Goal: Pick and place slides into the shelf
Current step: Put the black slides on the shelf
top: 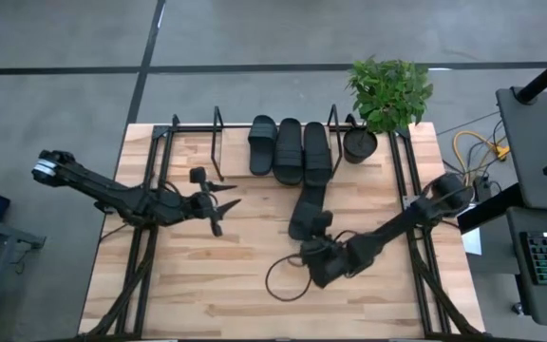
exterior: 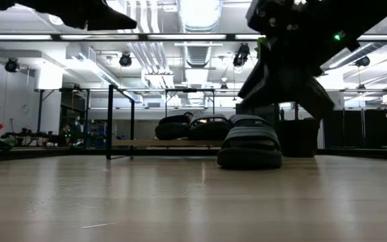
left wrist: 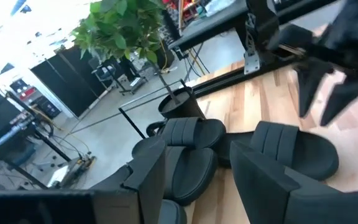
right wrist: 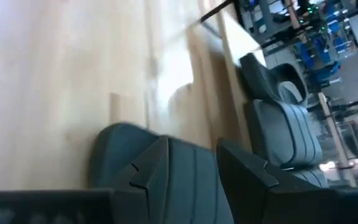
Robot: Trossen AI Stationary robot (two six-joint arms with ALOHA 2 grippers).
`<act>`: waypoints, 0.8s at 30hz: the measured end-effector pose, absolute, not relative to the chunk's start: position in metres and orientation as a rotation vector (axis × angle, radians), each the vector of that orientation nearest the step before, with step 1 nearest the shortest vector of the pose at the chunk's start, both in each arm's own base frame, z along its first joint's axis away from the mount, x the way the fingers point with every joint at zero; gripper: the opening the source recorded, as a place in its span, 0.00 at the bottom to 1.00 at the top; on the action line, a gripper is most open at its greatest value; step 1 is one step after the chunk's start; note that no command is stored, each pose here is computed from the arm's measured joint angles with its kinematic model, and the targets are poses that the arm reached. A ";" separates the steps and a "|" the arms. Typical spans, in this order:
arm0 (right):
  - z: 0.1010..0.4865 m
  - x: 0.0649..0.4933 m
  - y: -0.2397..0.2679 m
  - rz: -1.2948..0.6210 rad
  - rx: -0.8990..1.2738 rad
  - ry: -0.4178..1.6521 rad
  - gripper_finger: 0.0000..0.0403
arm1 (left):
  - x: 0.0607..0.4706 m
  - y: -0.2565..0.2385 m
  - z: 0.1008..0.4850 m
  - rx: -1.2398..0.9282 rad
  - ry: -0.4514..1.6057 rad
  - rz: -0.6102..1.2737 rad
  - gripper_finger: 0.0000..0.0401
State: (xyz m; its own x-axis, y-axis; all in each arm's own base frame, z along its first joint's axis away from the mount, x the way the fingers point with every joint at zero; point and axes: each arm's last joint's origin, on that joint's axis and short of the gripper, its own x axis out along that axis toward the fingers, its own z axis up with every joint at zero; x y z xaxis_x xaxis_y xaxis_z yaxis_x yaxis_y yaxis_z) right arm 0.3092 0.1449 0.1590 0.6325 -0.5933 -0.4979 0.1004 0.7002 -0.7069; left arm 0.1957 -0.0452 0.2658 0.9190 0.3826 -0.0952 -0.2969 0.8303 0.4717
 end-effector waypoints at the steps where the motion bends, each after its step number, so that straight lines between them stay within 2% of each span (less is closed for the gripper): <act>1: 0.157 0.312 0.148 -0.431 -0.712 0.816 0.32 | 0.193 -0.044 0.266 0.453 0.181 0.364 0.40; 13: 0.136 0.330 0.160 -0.510 -0.763 1.028 0.53 | 0.179 -0.041 0.257 0.432 0.188 0.338 0.40; 24: 0.117 0.338 0.142 -0.588 -0.783 1.077 0.49 | 0.178 -0.043 0.256 0.440 0.193 0.302 0.40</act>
State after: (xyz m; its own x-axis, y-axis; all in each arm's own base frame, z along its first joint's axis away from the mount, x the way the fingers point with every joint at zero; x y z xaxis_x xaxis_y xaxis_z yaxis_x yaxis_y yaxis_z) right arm 0.3379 0.1418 0.1173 0.3708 -0.7533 -0.5432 0.0489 0.5999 -0.7986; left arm 0.1778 -0.0428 0.2562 0.9375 0.3272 -0.1183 -0.2444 0.8614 0.4452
